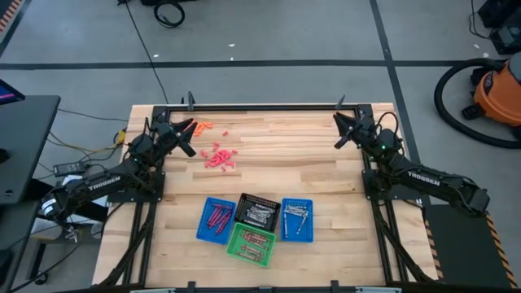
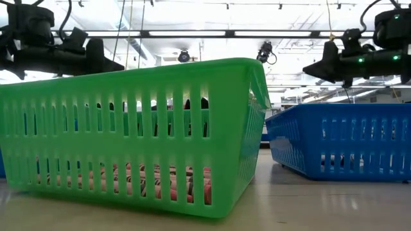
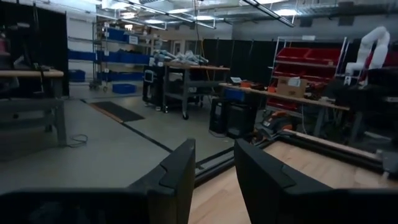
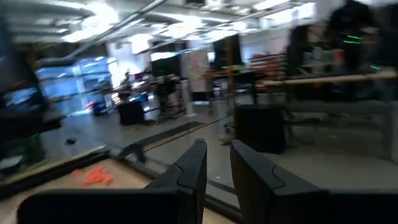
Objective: Sort crayons
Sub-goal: Return to Home Position
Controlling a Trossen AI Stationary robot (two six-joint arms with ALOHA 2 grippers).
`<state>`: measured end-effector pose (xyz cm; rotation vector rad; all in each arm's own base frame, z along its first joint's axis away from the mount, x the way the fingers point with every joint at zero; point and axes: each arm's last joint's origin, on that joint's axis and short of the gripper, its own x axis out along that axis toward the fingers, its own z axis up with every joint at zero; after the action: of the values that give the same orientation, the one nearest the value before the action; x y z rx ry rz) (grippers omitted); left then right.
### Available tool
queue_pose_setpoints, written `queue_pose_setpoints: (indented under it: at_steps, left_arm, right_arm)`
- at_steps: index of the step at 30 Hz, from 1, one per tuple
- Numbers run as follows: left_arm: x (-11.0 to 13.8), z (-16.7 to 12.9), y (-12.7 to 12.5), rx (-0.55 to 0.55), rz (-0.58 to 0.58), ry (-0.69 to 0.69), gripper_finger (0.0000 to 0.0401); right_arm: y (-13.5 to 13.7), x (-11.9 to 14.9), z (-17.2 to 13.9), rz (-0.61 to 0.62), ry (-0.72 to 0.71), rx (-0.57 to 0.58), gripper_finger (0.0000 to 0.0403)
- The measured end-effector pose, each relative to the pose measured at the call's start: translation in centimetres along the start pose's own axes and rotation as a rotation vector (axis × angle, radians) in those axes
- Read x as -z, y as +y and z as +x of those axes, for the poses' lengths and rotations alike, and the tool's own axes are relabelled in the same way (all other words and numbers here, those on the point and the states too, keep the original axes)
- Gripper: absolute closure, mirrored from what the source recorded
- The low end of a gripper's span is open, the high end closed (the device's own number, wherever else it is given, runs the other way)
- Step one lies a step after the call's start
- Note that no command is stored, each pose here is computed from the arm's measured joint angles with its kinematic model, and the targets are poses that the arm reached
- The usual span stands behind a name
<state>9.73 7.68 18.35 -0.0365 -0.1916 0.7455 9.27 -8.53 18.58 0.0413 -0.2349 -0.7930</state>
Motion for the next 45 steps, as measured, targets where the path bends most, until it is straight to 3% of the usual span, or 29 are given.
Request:
queue_pose_setpoints:
  at_steps: [4,9,45]
  left_arm:
    - [0.00,0.00,0.00,0.000,-0.095,0.000,0.0280]
    - [0.00,0.00,0.00,0.000,-0.171,0.000,0.0280]
    - [0.05,-0.01,0.01,0.000,-0.159,0.002,0.0280]
  right_arm:
    - [-0.28,-0.15,-0.01,0.079,-0.027,0.092,0.0324]
    - [-0.31,-0.15,-0.01,0.184,-0.033,0.102,0.0324]
    - [-0.31,-0.14,-0.01,0.175,-0.032,0.103,0.0323]
